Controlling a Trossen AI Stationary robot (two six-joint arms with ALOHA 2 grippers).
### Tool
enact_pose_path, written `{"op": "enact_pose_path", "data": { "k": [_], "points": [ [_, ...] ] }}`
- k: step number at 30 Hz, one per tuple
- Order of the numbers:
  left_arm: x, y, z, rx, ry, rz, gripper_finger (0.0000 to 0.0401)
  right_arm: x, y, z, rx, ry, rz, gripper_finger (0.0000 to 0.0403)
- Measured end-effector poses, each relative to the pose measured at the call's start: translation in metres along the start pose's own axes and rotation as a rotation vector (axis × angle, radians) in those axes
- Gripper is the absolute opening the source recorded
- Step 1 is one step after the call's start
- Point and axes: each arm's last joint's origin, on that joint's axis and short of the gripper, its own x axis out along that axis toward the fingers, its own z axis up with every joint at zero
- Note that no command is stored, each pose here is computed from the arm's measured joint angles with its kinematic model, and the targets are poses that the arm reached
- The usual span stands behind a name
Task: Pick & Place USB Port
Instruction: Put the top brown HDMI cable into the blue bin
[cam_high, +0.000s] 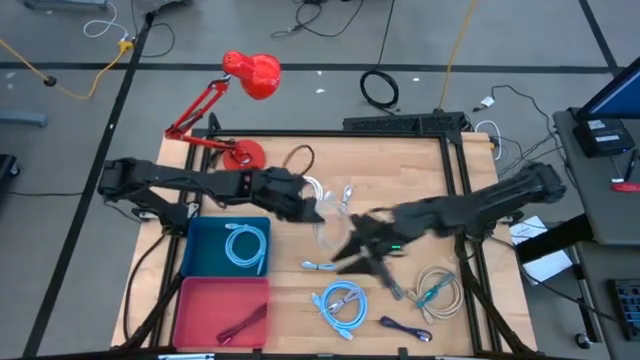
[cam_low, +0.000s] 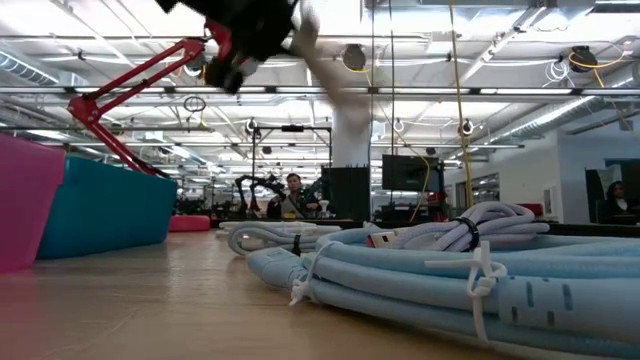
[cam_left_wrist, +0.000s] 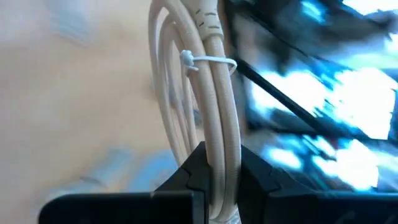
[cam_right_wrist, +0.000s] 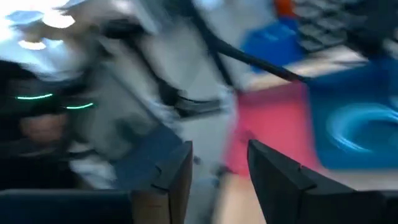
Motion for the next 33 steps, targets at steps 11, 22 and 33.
{"op": "enact_pose_path", "data": {
  "k": [11, 22, 33],
  "points": [
    [-0.106, 0.011, -0.097, -0.227, -0.327, 0.227, 0.004, -0.092, 0.042, 0.042, -0.139, -0.252, 0.156, 0.0153],
    [-0.09, 0.067, -0.154, -0.417, -0.476, 0.213, 0.004, -0.121, 0.041, 0.03, -0.17, -0.113, 0.078, 0.0148],
    [-0.093, 0.07, -0.147, -0.412, -0.486, 0.269, 0.004, -0.121, 0.046, 0.026, -0.131, -0.085, 0.106, 0.0146]
  ]
}}
